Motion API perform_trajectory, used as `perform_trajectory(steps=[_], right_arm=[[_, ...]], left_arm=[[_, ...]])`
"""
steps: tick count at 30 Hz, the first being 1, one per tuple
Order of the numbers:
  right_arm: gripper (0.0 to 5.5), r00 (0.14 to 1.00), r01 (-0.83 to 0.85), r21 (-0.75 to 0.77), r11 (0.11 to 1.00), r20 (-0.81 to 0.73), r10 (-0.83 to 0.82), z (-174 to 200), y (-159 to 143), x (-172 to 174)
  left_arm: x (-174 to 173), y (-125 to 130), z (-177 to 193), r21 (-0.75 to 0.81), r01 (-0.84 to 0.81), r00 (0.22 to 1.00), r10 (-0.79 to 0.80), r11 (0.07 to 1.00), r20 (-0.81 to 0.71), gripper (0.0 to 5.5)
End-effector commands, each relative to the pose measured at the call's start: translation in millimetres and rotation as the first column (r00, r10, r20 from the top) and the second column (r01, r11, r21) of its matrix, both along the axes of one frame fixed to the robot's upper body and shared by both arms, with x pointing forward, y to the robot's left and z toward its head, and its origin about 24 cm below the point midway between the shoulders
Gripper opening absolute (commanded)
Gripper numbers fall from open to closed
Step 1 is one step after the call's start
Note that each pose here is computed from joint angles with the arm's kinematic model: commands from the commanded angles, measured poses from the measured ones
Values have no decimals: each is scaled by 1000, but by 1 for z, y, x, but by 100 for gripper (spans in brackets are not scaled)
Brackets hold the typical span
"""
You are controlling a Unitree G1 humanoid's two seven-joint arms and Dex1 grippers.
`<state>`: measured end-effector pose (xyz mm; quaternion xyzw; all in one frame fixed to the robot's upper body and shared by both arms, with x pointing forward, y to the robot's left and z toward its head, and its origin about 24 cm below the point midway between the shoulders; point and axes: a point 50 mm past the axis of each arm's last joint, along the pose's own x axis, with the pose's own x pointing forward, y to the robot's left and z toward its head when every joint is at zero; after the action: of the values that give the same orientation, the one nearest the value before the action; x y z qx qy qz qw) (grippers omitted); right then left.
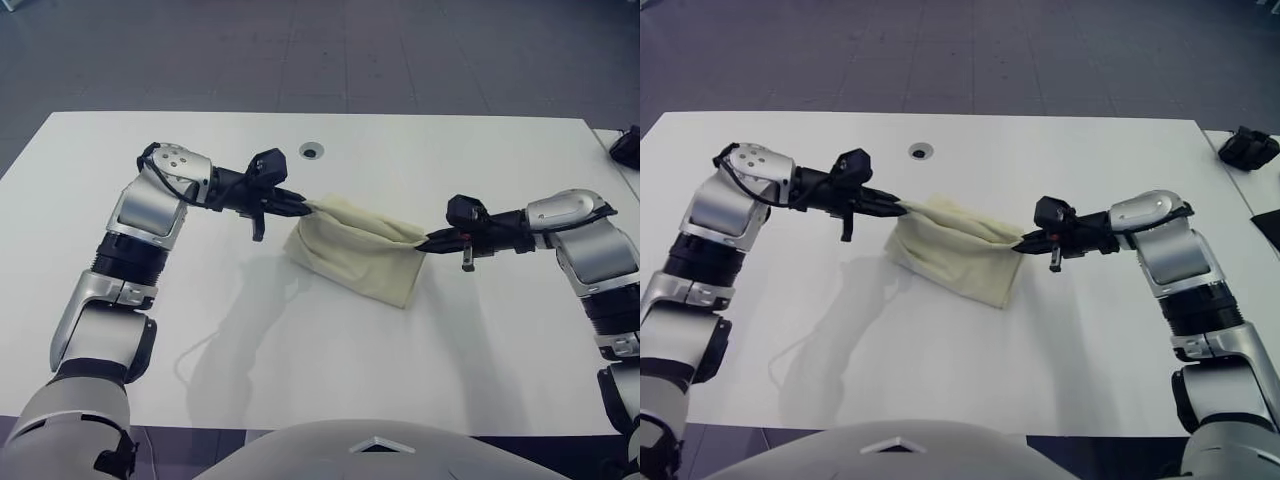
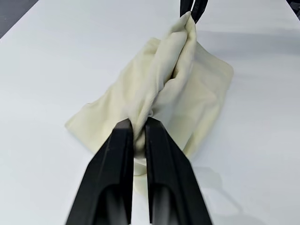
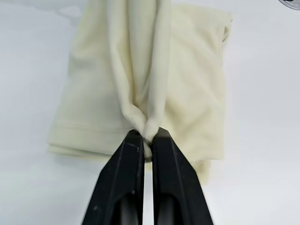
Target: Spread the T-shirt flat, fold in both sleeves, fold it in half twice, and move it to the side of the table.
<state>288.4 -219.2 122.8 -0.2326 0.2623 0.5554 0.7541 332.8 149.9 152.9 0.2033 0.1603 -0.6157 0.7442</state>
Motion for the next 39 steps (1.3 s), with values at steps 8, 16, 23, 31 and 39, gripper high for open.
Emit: perform_trajectory(steps=[8,16,23,31,39], right_arm=[[3,999,0,95,995,54,-5,32,0,9],[3,997,53,68,996,50,-56,31,-13,12],[3,994,106,16,994,-11,-106,3,-20,20],[3,983,180,1,984,-26,-180,-28,-8,44],[3,977,207,-27,978,-44,-208,-42,-13,45]], left_arm=[[8,2,44,-83,27,995,-19,996,94,18],[27,-11,34,-52,-24,992,30,998,122,18],[57,-47,10,-62,-156,981,161,986,106,17],[59,-54,-35,68,-270,961,264,961,77,17],[61,-56,-44,103,-343,937,333,934,107,17]])
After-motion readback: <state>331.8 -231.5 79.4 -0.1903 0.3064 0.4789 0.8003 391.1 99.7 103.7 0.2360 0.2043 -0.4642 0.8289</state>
